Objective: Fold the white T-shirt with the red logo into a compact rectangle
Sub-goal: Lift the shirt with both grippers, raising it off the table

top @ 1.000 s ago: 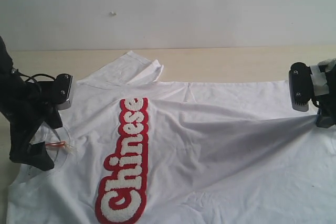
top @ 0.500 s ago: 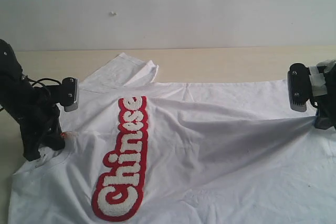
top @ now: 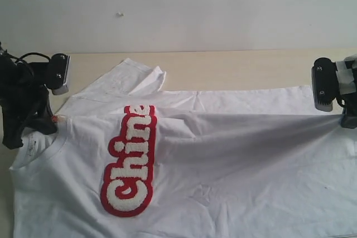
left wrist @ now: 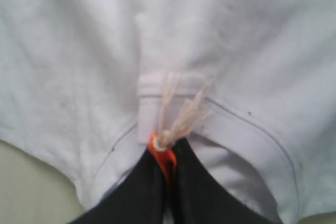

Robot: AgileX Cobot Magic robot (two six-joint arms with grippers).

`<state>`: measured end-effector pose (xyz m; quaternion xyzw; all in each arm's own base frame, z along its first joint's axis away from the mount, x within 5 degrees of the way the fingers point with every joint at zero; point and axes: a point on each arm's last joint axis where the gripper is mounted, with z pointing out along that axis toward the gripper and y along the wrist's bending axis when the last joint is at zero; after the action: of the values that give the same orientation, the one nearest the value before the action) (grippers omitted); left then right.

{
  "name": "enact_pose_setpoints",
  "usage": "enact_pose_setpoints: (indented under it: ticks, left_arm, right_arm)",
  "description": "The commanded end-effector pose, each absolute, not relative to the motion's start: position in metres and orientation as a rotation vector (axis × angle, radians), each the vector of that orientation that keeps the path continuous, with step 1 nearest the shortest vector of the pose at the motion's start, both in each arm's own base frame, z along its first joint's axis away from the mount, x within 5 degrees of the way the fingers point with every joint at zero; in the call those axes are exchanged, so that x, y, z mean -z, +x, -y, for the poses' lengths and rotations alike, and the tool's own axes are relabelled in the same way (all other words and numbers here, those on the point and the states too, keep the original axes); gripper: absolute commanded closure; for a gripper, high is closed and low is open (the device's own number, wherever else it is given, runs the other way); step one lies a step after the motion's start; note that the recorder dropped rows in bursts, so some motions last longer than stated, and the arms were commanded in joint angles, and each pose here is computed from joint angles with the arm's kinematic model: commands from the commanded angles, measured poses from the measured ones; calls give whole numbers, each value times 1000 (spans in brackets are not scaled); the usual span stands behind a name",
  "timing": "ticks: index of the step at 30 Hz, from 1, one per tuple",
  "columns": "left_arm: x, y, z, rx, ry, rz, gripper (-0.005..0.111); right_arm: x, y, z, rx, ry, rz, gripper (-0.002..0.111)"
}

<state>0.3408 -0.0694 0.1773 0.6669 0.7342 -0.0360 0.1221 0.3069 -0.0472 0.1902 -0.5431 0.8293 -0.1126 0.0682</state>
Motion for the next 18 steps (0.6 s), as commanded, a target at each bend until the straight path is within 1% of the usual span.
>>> enact_pose_setpoints:
  ticks: [1, 6, 10, 13, 18]
  left_arm:
    - [-195, 339, 73, 130, 1855, -2131, 106]
    - [-211, 337, 78, 172, 1740, -2110, 106]
    - [-225, 334, 78, 150, 1714, -2081, 106]
    - [-240, 331, 74, 130, 1655, -2064, 107]
    - [-269, 325, 56, 116, 1498, -2064, 107]
  right_arm:
    - [-210, 301, 49, 401, -1611, -2470, 108]
    - [-233, 293, 48, 468, -1569, -2414, 108]
    - [-247, 288, 47, 508, -1542, -2380, 108]
    - [-254, 285, 47, 528, -1528, -2361, 108]
    - [-260, 282, 47, 547, -1521, -2347, 108]
